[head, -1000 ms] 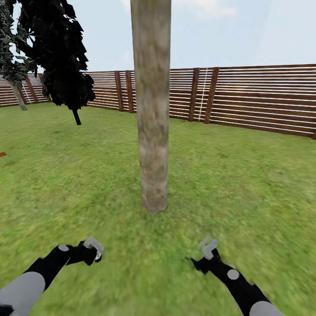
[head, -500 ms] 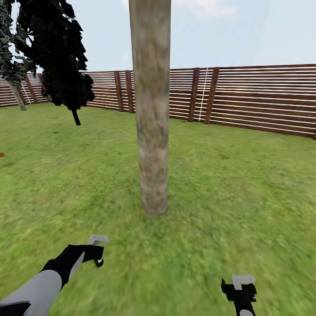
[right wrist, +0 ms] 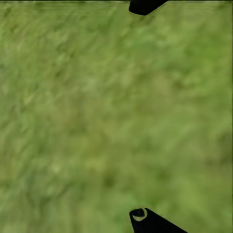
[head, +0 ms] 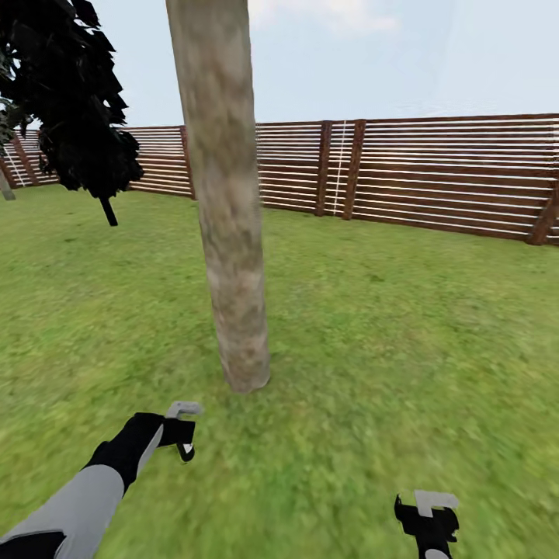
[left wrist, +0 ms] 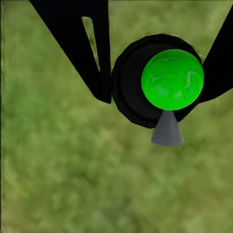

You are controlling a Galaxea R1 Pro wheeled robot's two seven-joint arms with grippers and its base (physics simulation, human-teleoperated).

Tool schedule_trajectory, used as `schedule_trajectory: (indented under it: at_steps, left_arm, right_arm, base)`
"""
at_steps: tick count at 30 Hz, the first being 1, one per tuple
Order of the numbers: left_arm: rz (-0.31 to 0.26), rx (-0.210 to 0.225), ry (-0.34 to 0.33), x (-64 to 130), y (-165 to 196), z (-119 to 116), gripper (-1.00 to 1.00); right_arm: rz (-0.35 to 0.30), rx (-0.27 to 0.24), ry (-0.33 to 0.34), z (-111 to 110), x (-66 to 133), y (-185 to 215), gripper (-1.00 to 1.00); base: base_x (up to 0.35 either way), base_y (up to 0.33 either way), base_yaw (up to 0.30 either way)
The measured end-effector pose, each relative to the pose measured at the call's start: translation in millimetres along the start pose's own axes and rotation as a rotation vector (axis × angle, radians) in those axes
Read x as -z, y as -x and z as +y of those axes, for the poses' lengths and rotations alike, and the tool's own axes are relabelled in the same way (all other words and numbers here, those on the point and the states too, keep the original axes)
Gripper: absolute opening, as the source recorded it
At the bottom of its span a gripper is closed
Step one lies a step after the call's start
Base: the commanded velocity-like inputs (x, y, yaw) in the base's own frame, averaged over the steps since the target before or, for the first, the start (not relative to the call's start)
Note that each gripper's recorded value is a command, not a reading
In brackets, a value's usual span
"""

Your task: In the garden, pick up the pesticide atomizer on the floor and spray pesticide onto both trees until each tree trunk is fully covered.

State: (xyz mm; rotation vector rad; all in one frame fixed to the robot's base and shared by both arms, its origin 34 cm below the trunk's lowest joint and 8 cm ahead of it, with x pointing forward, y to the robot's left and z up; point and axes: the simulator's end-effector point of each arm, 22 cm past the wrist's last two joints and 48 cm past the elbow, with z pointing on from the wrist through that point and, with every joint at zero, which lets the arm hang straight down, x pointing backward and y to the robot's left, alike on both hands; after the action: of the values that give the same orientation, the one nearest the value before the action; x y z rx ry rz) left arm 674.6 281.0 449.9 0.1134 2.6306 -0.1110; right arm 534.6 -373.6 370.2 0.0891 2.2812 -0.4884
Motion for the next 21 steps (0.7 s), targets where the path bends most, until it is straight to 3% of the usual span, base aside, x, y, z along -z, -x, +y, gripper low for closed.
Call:
schedule_trajectory:
  at_steps: [6,13,15,18,21]
  left_arm:
    - [-0.019,-0.004,-0.008,3.8,11.1,-7.3,-1.0]
    - [-0.015,-0.006,-0.012,4.2,11.0,-8.7,-1.0]
    - [-0.003,0.01,-0.002,18.8,32.7,-6.2,-1.0]
    - [-0.039,0.017,0.003,35.5,61.4,-6.9,-1.0]
    - [-0.056,0.013,0.005,40.7,71.4,-9.3,-1.0]
  right_arm:
    - [0.001,-0.001,0.002,0.9,0.7,0.0,1.0]
    - [0.0,-0.002,0.002,0.9,0.6,0.3,1.0]
    - [0.0,-0.002,0.002,0.9,0.7,0.4,1.0]
    - [0.0,-0.001,0.003,1.1,0.7,0.5,1.0]
    - [-0.001,0.0,0.003,1.2,0.6,0.5,1.0]
  base:
    - [0.303,-0.054,-0.29]
    - [0.037,-0.001,-0.29]
    - [0.001,0.0,-0.208]
    - [0.0,0.0,-0.056]
    - [0.0,0.0,-0.008]
